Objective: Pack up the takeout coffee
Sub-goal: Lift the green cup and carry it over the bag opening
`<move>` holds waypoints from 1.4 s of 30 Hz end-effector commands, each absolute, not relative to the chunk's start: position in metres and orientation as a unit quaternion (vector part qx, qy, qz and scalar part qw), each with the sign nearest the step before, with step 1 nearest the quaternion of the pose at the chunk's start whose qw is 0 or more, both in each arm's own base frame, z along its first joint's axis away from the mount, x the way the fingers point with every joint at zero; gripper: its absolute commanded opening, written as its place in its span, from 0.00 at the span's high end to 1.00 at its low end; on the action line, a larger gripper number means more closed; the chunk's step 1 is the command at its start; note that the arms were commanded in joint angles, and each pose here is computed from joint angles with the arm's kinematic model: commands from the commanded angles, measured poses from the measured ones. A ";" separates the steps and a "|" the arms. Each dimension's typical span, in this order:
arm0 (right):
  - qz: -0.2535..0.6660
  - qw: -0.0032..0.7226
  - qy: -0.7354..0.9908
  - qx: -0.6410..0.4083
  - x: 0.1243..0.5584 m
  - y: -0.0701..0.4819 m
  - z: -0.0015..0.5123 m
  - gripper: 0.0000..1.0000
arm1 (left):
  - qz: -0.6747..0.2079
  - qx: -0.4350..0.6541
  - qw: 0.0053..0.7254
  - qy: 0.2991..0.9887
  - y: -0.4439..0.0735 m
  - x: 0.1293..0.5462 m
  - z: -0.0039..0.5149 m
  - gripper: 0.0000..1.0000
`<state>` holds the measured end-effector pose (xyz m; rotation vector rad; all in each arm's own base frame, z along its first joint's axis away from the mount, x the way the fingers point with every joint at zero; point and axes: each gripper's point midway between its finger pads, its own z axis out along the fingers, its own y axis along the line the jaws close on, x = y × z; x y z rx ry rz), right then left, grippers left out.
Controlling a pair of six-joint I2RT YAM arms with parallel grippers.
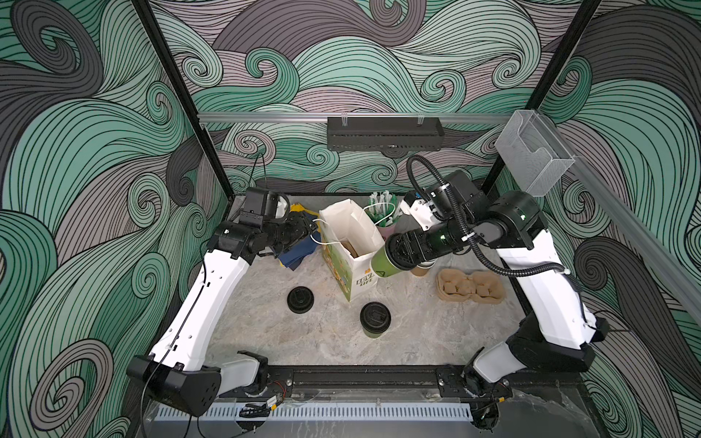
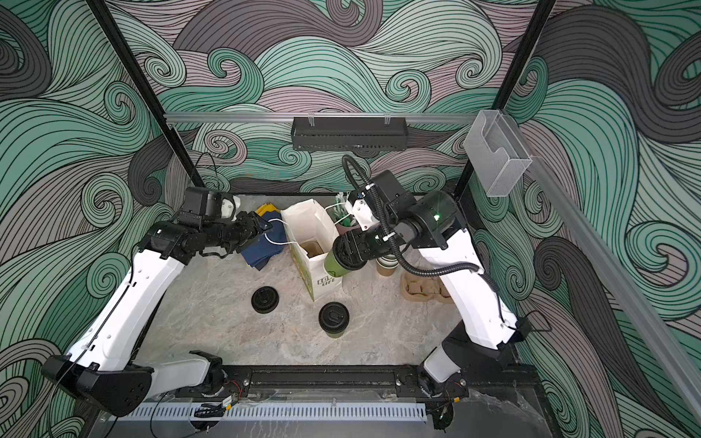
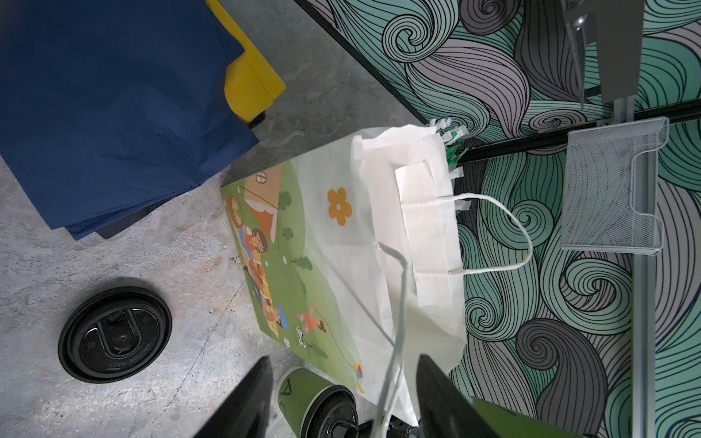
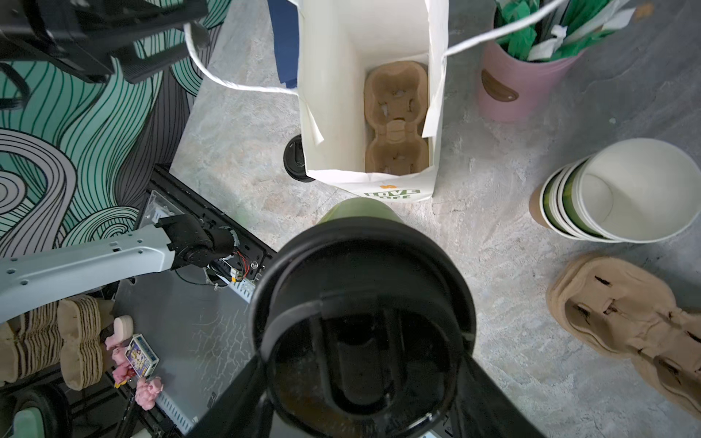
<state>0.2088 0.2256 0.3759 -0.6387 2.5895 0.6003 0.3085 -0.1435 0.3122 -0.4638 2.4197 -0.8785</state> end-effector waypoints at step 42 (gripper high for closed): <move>0.075 0.095 0.970 -0.210 0.291 0.282 0.272 0.39 | -0.364 -0.144 0.227 0.892 -0.159 0.301 0.307 0.91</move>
